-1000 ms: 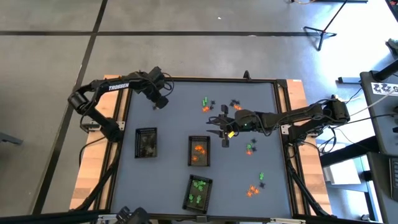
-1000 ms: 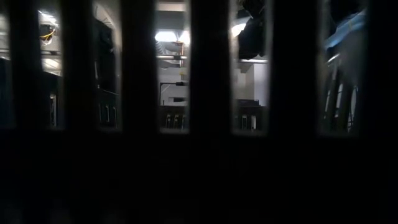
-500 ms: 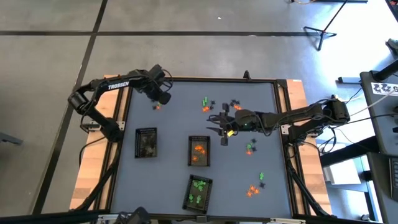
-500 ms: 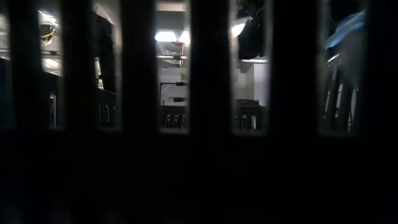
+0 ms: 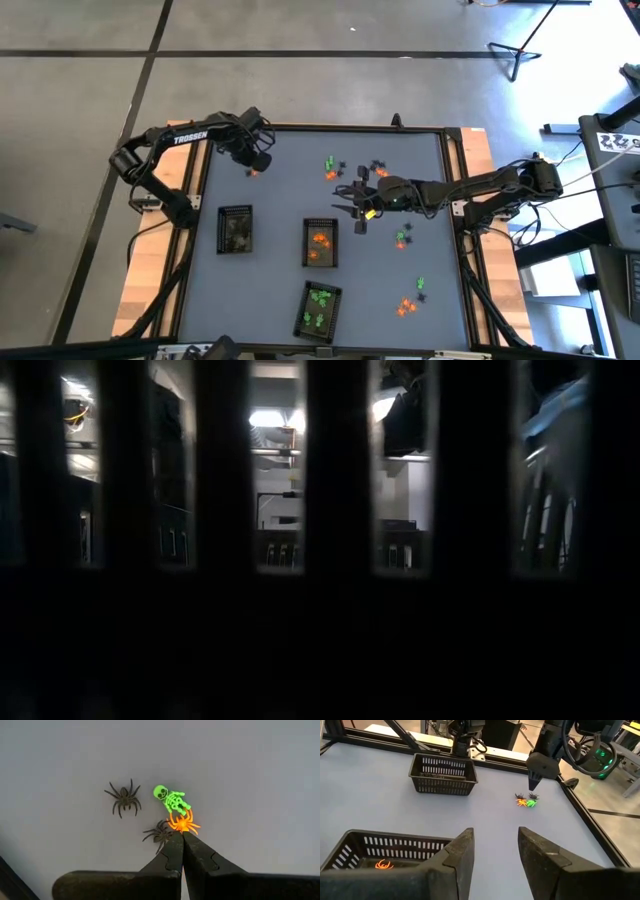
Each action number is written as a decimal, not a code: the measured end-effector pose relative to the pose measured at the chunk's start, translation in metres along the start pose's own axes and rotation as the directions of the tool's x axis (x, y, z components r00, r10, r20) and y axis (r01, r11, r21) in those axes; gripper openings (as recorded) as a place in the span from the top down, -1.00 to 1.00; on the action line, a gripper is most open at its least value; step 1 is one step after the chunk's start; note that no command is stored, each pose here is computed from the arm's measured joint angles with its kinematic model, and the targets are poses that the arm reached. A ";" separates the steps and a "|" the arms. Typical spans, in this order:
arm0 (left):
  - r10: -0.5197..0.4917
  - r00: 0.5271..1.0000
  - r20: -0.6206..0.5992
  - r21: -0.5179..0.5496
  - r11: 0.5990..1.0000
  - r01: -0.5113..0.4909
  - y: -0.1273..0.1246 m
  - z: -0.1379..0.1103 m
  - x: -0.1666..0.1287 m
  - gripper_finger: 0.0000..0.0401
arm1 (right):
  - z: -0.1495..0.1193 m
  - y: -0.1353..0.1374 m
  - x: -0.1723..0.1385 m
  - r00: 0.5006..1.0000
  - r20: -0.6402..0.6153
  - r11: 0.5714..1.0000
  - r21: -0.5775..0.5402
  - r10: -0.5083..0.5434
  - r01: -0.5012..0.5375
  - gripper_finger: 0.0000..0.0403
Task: Sort Halloween decoration
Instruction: Put the black spider toy into the top left black basket
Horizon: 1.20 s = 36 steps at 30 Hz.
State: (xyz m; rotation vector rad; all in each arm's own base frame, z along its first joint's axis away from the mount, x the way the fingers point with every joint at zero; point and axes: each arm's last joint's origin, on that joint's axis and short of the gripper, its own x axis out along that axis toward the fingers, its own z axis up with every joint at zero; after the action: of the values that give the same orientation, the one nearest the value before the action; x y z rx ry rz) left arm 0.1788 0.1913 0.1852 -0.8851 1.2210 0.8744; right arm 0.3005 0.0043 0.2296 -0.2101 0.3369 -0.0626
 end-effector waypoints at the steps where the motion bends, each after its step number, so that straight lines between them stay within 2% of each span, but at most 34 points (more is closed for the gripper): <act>1: 0.000 1.000 0.000 0.000 1.000 0.000 0.000 0.000 0.000 1.00 | 0.000 0.000 0.000 1.000 0.000 1.000 0.000 0.000 0.000 0.26; 9: -0.009 1.000 0.027 -0.008 1.000 0.009 -0.001 0.003 0.000 1.00 | 0.000 0.000 0.000 1.000 0.000 1.000 0.000 0.000 0.000 0.26; 12: -0.016 0.999 0.034 -0.053 0.998 0.018 -0.001 0.003 0.000 1.00 | 0.000 0.000 0.000 1.000 0.000 1.000 0.000 0.000 0.000 0.26; 15: -0.010 0.999 0.039 -0.143 0.990 0.016 -0.001 0.004 0.000 1.00 | 0.000 0.000 0.000 1.000 0.000 1.000 0.000 0.000 0.000 0.26; 18: -0.005 1.000 0.029 -0.260 0.966 0.013 -0.002 0.002 0.000 1.00 | 0.000 0.000 0.000 1.000 0.000 1.000 0.000 0.001 -0.001 0.26; 21: 0.037 0.999 -0.016 -0.373 0.927 -0.041 0.001 -0.003 -0.001 1.00 | 0.000 0.000 0.000 1.000 0.000 1.000 0.000 0.001 -0.001 0.26; 24: 0.070 0.995 -0.071 -0.407 0.909 -0.093 0.004 -0.008 -0.002 1.00 | 0.000 0.000 0.000 1.000 0.001 1.000 0.000 0.001 -0.001 0.26; 28: 0.056 0.997 -0.062 -0.415 0.907 -0.076 0.004 -0.008 -0.002 1.00 | 0.000 0.000 0.000 1.000 -0.001 1.000 -0.001 0.001 -0.001 0.26; 33: 0.084 0.995 -0.052 -0.533 0.840 -0.099 0.004 -0.007 -0.002 1.00 | 0.000 0.000 0.000 1.000 0.000 1.000 0.000 0.001 -0.001 0.26; 36: 0.094 0.994 -0.046 -0.572 0.814 -0.104 0.005 -0.007 -0.002 1.00 | 0.000 0.000 0.000 1.000 0.000 1.000 0.000 0.001 -0.001 0.26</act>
State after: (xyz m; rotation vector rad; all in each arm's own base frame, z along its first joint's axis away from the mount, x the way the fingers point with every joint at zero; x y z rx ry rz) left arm 0.1715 0.1869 0.1857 -1.3192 1.0285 1.3646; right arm 0.3005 0.0043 0.2295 -0.2103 0.3373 -0.0614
